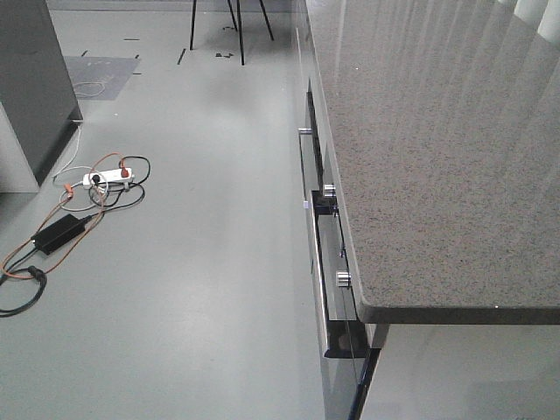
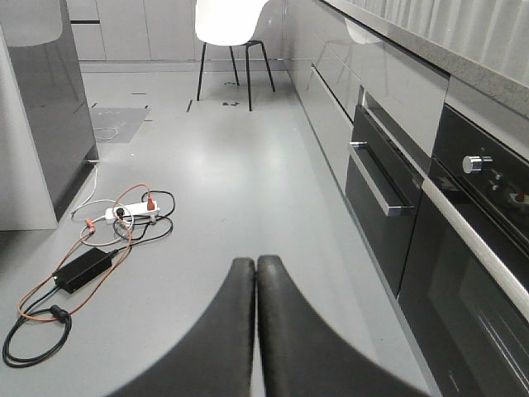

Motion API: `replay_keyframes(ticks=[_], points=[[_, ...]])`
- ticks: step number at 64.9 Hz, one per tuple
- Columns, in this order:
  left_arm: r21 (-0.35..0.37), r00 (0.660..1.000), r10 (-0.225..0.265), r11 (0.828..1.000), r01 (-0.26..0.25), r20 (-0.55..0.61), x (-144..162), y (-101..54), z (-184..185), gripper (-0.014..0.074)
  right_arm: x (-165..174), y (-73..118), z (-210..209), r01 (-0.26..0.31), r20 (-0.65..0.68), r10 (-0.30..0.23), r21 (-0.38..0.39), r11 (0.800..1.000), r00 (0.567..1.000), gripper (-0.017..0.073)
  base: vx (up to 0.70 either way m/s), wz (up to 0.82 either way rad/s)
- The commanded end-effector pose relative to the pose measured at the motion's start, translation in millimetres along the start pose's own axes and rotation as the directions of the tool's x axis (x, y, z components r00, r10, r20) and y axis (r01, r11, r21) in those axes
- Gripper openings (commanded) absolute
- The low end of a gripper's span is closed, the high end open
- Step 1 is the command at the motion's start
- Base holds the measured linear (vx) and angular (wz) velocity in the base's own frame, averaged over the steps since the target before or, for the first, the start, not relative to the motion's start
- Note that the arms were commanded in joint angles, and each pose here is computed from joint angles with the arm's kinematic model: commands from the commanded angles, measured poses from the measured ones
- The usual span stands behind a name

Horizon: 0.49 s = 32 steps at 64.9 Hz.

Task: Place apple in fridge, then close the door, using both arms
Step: 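Hold the apple in the right gripper while turning away from the counter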

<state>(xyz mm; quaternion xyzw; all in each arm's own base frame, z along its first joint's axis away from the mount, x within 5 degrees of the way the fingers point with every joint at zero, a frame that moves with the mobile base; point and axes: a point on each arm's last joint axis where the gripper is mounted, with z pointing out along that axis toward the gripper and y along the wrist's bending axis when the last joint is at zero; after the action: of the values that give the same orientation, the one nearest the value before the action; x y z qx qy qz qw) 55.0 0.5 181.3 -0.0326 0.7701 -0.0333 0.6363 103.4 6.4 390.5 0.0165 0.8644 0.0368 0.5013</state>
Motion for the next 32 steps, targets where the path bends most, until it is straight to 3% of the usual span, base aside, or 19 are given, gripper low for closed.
replay_keyframes(ticks=[1,14,32], points=[[0.019,0.998,-0.014,1.000,0.013,0.062,0,-1.1,1,-0.0006,7,-2.3,-20,0.002,0.069,-0.002,0.003,1.000,0.998,0.0135,0.00,0.00],[0.019,0.998,-0.014,1.000,0.013,0.062,0,-1.1,1,-0.0006,31,-8.0,-35,0.016,0.012,-0.016,0.038,0.999,1.000,0.0135,0.00,0.00],[0.019,0.998,-0.014,1.000,0.013,0.062,0,-1.1,1,-0.0006,35,-8.9,-39,0.003,-0.007,-0.003,0.045,0.999,1.000,0.0135,0.00,0.00]])
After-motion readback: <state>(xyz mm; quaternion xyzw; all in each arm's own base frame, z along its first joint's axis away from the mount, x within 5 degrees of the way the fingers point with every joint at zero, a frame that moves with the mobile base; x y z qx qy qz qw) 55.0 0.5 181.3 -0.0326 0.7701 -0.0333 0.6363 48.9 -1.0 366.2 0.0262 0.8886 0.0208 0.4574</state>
